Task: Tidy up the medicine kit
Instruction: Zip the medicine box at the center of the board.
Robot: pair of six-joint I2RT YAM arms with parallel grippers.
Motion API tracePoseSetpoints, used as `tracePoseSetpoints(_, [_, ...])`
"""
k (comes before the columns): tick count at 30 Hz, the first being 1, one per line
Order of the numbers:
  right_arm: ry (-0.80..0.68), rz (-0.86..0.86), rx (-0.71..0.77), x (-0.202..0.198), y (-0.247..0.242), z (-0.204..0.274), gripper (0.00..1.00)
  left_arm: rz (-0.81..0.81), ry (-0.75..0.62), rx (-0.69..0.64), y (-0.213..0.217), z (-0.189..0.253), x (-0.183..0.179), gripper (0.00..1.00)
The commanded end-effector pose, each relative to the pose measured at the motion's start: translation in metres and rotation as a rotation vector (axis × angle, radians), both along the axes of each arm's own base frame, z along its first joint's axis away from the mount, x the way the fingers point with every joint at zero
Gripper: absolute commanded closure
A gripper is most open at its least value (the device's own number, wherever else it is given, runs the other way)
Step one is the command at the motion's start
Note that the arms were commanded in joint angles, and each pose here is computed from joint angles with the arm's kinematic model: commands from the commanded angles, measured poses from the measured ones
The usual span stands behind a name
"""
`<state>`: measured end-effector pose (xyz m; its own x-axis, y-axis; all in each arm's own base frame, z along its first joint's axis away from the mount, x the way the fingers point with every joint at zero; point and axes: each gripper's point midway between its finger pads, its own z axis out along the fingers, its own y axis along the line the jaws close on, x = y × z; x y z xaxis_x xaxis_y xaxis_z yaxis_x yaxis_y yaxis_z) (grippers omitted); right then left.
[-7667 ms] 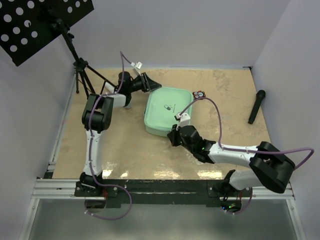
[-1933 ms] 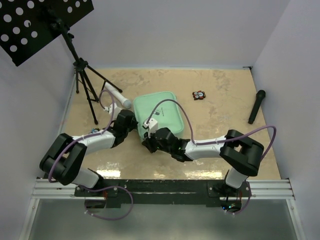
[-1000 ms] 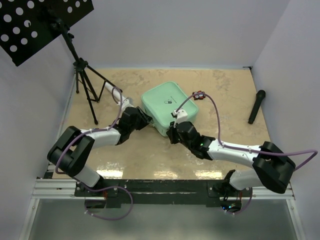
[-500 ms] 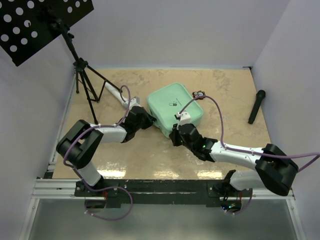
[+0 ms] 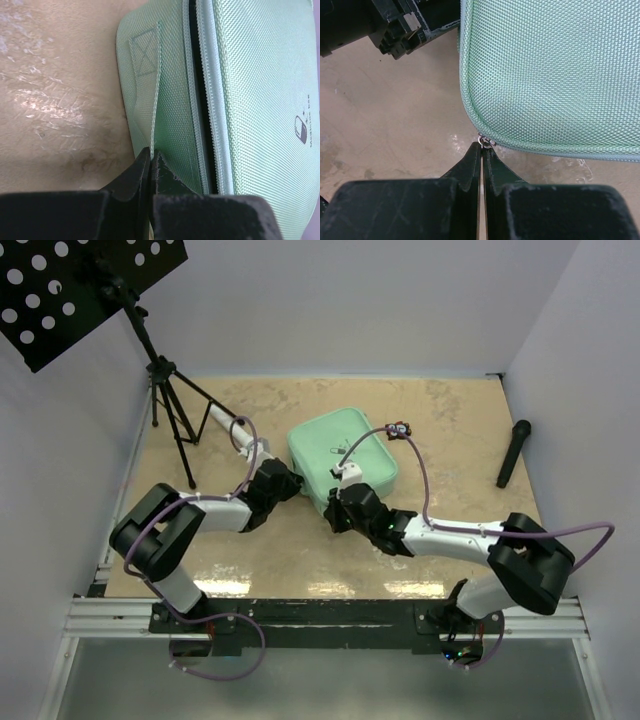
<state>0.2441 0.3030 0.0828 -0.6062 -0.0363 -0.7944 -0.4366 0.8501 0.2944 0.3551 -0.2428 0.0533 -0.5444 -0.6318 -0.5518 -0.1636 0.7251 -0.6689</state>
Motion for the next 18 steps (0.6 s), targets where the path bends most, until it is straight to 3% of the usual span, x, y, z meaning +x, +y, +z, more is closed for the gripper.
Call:
tracePoseSetpoints(1, [-0.15, 0.01, 0.237, 0.027, 0.046, 0.083, 1.0, -0.044, -0.02, -0.061, -0.018, 0.012, -0.014, 1.0])
tracePoseSetpoints(18, [-0.153, 0.036, 0.222, 0.044, 0.075, 0.079, 1.0, -0.036, -0.002, -0.085, -0.029, 0.005, -0.029, 1.0])
